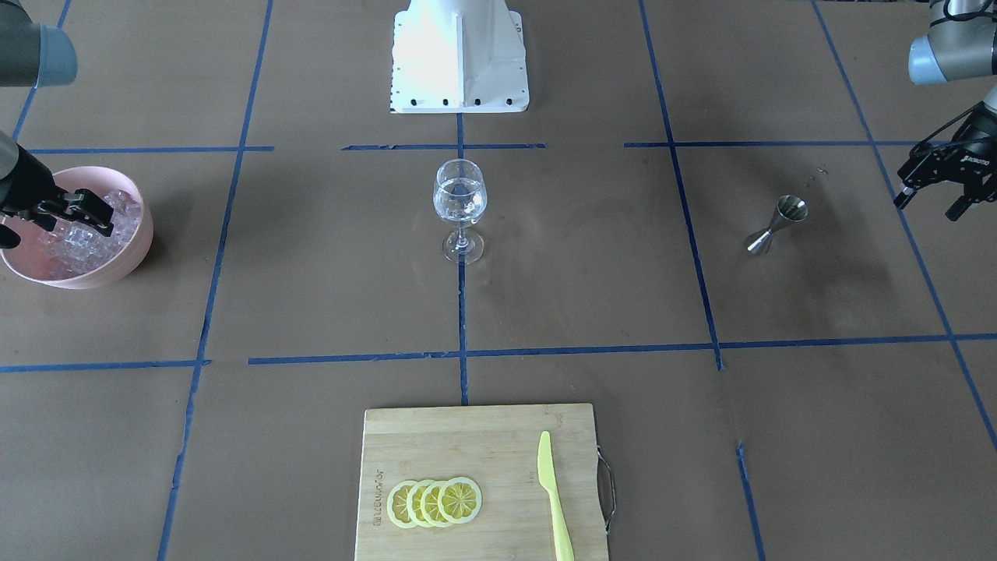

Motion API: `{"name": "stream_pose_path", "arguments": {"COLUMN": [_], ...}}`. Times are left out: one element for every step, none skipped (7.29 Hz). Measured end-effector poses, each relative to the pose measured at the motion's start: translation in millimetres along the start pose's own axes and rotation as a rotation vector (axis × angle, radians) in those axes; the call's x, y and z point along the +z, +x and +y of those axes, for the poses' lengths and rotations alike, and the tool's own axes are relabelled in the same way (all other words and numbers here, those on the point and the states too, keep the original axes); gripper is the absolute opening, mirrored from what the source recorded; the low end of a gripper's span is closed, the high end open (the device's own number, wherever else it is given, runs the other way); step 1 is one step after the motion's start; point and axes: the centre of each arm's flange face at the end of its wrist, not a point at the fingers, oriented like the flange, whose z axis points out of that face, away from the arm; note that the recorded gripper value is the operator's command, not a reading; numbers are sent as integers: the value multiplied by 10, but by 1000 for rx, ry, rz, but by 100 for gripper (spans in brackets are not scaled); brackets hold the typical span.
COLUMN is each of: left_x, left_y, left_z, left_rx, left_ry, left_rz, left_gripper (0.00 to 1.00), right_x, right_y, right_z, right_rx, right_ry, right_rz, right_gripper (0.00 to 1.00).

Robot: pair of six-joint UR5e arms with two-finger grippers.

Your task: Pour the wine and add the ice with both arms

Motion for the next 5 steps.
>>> {"name": "stream_pose_path", "arguments": {"left_x": [-16,-31,-39,-44,-52], "left_y": [13,22,26,27,31], "left_z": [-7,-10,-10,-10,-8], "left_rx": [1,2,2,2,2], "left_ry": [4,7,8,10,10], "left_rz": [1,1,1,0,1], "left_gripper": [100,100,100,100,100], "right_x": [24,38,33,10,-59], "right_y": [25,49,48,31,9], "right_z": [0,-3,-14,-27,-42], "right_rx": [2,2,0,-2,-4], "right_ry": [-1,4,13,21,34], "right_rz": [7,16,22,21,13], "right_gripper": [12,0,0,0,0]}}
